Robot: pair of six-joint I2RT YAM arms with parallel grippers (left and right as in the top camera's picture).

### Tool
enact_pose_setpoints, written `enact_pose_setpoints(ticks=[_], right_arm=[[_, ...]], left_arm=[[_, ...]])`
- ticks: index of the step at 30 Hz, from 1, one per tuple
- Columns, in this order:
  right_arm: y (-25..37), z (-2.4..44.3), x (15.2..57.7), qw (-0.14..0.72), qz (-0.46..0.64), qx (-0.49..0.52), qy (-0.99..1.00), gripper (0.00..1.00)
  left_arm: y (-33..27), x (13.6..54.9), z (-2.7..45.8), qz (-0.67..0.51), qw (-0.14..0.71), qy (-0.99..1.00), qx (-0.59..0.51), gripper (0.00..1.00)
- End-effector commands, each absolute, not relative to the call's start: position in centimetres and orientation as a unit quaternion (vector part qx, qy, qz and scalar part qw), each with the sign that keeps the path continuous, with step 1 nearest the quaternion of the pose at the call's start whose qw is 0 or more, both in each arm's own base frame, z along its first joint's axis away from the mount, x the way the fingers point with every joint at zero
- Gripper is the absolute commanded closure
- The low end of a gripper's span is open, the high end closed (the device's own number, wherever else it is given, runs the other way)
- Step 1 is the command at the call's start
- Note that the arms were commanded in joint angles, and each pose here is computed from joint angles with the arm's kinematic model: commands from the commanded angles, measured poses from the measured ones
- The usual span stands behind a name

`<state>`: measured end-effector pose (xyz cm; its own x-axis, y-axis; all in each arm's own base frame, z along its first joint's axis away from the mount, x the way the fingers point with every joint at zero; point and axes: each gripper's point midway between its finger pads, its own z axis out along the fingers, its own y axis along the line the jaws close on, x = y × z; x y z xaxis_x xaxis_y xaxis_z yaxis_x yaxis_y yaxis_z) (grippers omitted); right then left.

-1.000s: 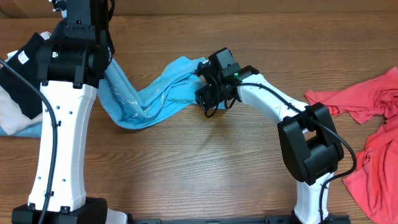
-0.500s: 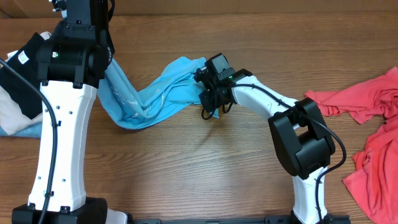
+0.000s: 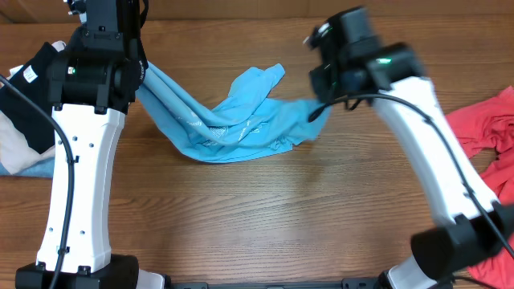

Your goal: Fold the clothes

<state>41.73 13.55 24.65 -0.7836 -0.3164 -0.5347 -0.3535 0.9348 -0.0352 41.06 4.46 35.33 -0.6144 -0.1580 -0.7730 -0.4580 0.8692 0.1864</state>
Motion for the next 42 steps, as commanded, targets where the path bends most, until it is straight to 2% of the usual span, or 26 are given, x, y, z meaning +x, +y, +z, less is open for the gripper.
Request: enact_pose_setpoints(ticks=[1,4,7,9,11,12,15,20,23,25,31,32,33,34,35,36,39,42], right_arm=[[11.7,21.3,43.7,0.252,0.023,-0.168,0.953,0.87],[11.6,19.3,45.7,0.252,0.041,-0.156,0.954,0.87],[12.8,16.6,44.0,0.191,0.086,-0.164,0.964,0.84],[14.4,15.6,41.9,0.146,0.128,-0.175,0.965,0.62],[16.0,14.7,40.2,0.115,0.154,-0.187,0.963,0.51],[16.5,14.2,39.7,0.108,0.155,-0.194,0.963,0.42],[18.3,12.6,39.0,0.105,0.157,-0.215,0.958,0.33],[19.5,9.3,39.7,0.131,0.139,-0.220,0.956,0.24],[19.0,6.4,39.7,0.125,0.123,-0.191,0.966,0.24],[18.8,4.7,39.5,0.116,0.121,-0.175,0.970,0.20],[19.2,1.3,40.0,0.116,0.124,-0.172,0.970,0.16],[19.4,1.0,40.2,0.117,0.127,-0.174,0.970,0.17],[19.6,1.0,40.2,0.120,0.130,-0.175,0.969,0.32],[19.8,1.0,40.2,0.121,0.130,-0.177,0.968,0.54],[19.9,1.1,40.3,0.122,0.130,-0.178,0.968,0.83],[19.9,1.6,40.4,0.126,0.131,-0.178,0.967,0.96],[19.9,4.5,41.7,0.155,0.126,-0.176,0.964,0.96],[18.6,10.7,45.0,0.233,0.094,-0.161,0.954,0.96]], left_arm=[[4.5,40.7,36.5,0.188,0.415,0.873,-0.175,0.96],[4.3,40.7,36.4,0.184,0.414,0.874,-0.173,0.96],[4.3,40.6,36.3,0.184,0.412,0.876,-0.172,0.96],[4.3,40.5,36.2,0.185,0.409,0.877,-0.172,0.96],[4.3,40.5,36.2,0.185,0.409,0.877,-0.172,0.96],[4.3,40.5,36.3,0.185,0.409,0.877,-0.172,0.96],[4.3,40.6,36.3,0.183,0.411,0.876,-0.173,0.96],[4.3,40.5,36.2,0.182,0.409,0.877,-0.174,0.96],[4.2,40.4,36.1,0.179,0.406,0.879,-0.172,0.96],[4.1,40.5,36.0,0.177,0.406,0.880,-0.172,0.96],[4.0,40.5,36.0,0.174,0.406,0.881,-0.170,0.96],[4.0,40.5,36.0,0.174,0.406,0.881,-0.170,0.96],[4.0,40.5,36.0,0.174,0.406,0.881,-0.170,0.96],[4.0,40.5,36.0,0.174,0.406,0.881,-0.170,0.96],[4.0,40.5,36.0,0.174,0.406,0.881,-0.170,0.96],[4.0,40.5,36.0,0.174,0.406,0.881,-0.170,0.96],[4.0,40.5,36.0,0.174,0.406,0.881,-0.171,0.96],[4.0,40.5,36.0,0.174,0.406,0.881,-0.170,0.96]])
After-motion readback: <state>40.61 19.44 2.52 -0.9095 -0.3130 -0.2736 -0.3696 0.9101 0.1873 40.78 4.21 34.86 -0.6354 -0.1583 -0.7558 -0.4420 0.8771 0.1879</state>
